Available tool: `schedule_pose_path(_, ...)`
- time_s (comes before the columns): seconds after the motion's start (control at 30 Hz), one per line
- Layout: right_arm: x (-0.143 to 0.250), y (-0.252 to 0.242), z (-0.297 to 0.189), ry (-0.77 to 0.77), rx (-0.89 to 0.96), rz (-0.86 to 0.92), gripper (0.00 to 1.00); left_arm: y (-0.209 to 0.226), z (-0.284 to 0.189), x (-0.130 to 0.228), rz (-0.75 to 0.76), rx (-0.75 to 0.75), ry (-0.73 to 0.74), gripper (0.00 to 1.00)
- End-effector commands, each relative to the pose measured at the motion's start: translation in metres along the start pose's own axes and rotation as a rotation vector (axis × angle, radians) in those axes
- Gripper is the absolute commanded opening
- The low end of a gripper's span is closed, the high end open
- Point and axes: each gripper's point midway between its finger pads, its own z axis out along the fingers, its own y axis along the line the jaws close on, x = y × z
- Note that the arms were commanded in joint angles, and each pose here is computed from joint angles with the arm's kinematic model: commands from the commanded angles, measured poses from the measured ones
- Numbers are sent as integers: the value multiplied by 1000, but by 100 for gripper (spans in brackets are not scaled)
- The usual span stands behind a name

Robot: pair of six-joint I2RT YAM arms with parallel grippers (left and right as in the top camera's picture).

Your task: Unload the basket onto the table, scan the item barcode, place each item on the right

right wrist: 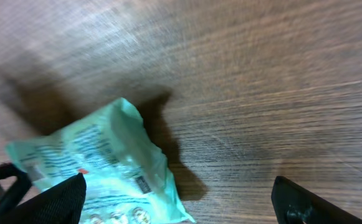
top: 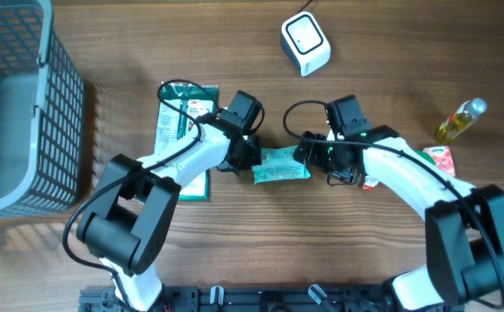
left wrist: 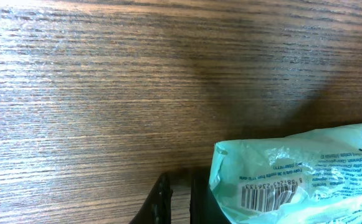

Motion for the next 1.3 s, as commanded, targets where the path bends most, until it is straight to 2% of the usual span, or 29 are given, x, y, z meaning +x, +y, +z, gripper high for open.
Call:
schedule_pose_path(0.0, 16, -4, 19, 96, -15, 0, 96, 16, 23, 14, -21, -59, 57, 4)
schedule_pose_path(0.13, 14, 0, 21, 109, -60, -5, 96, 14, -2, -2, 0, -65, 26, 4)
schedule_pose_path(0.23, 13, 2, 18, 126, -102, -3, 97, -3, -38, -27, 5, -5, -70, 4)
schedule_pose_path(0.3, 14, 2, 17, 143, -118, 9, 98, -15, -46, -33, 22, 36, -106, 4)
schedule_pose_path(0.53, 34, -8, 12, 241, -93, 63, 100, -42, -27, -25, 70, 113, -76, 4)
schedule_pose_path(0.77, 42, -12, 14, 262, -90, 69, 93, -25, 22, -7, 55, 40, 35, 4)
schedule_pose_path(0.9, 41, -3, 19, 252, -165, 51, 92, -19, 33, -2, 49, 19, 65, 4)
schedule_pose_path(1.1, 43, 6, 23, 249, -246, 64, 65, -18, 33, 0, 49, 15, 71, 4)
schedule_pose_path(1.27, 37, 10, 24, 226, -255, 95, 53, -18, 33, 0, 49, 15, 71, 4)
